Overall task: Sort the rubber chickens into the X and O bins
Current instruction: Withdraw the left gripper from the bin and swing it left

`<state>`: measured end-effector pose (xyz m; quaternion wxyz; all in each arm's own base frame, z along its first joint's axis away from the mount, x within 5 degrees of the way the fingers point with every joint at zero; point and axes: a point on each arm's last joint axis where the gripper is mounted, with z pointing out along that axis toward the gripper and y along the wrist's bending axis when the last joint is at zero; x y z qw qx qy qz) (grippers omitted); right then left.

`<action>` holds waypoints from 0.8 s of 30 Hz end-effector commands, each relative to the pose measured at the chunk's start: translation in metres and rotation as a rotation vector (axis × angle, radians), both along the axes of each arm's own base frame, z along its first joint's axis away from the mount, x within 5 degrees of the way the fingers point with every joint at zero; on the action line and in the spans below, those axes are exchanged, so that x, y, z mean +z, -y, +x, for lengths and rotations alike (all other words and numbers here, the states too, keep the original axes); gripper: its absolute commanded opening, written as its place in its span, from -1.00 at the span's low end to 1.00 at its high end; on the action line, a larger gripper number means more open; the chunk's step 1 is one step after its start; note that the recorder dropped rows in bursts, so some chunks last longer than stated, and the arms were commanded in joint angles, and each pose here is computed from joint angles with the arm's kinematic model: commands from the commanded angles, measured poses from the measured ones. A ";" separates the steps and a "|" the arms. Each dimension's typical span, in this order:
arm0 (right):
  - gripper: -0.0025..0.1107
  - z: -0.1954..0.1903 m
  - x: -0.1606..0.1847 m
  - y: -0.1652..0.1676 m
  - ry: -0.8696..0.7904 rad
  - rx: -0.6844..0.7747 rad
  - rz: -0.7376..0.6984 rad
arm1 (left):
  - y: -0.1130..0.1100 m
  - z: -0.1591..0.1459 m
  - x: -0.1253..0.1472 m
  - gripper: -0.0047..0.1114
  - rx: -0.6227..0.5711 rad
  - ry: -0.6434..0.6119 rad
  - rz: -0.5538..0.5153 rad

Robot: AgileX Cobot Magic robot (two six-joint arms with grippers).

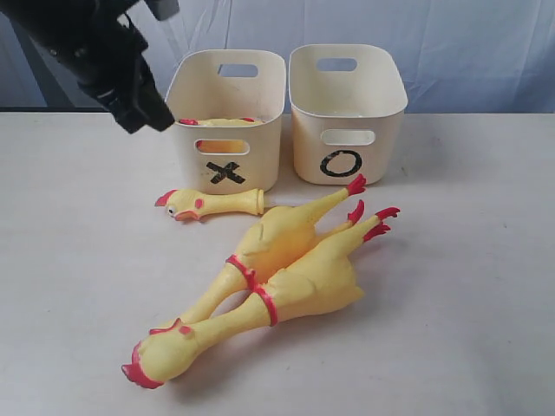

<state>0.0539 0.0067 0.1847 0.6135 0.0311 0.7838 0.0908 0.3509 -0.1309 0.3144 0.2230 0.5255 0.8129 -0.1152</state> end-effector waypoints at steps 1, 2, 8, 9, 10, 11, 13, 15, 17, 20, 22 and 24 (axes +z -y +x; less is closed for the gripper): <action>-0.97 0.000 0.001 0.000 0.013 0.002 -0.002 | 0.016 -0.020 -0.014 -0.91 -0.085 -0.058 0.141; -0.97 0.000 0.001 0.000 0.012 0.002 0.002 | 0.021 -0.024 -0.019 -0.91 -0.110 -0.055 0.179; -0.97 0.000 0.001 0.000 0.012 0.002 0.002 | 0.049 -0.038 -0.043 -0.91 -0.160 0.029 0.315; -0.97 0.000 0.001 0.000 0.012 0.002 0.002 | 0.052 -0.041 -0.048 -0.91 -0.159 0.042 0.326; -0.97 0.000 0.001 0.000 0.012 0.002 0.002 | 0.055 -0.043 -0.052 -0.91 -0.157 0.052 0.337; -0.97 0.000 0.001 0.000 0.012 0.002 0.002 | 0.056 -0.045 -0.057 -0.91 -0.157 0.056 0.350; -0.97 0.000 0.001 0.000 0.012 0.002 0.005 | 0.056 -0.048 -0.068 -0.91 -0.150 0.065 0.371; -0.97 0.000 0.001 0.000 0.012 0.002 0.005 | 0.053 -0.049 -0.078 -0.91 -0.113 0.068 0.381; -0.97 0.000 0.001 0.000 0.012 0.002 0.005 | 0.049 -0.051 -0.089 -0.91 -0.081 0.072 0.401; -0.97 0.000 0.001 0.000 0.012 0.002 0.005 | 0.039 -0.051 -0.107 -0.91 -0.004 0.087 0.406; -0.97 0.000 0.001 0.000 0.012 0.002 0.005 | 0.032 -0.049 -0.116 -0.91 0.059 0.096 0.358; -0.97 0.000 0.001 0.000 0.012 0.002 0.005 | 0.024 -0.044 -0.121 -0.91 0.134 0.096 0.287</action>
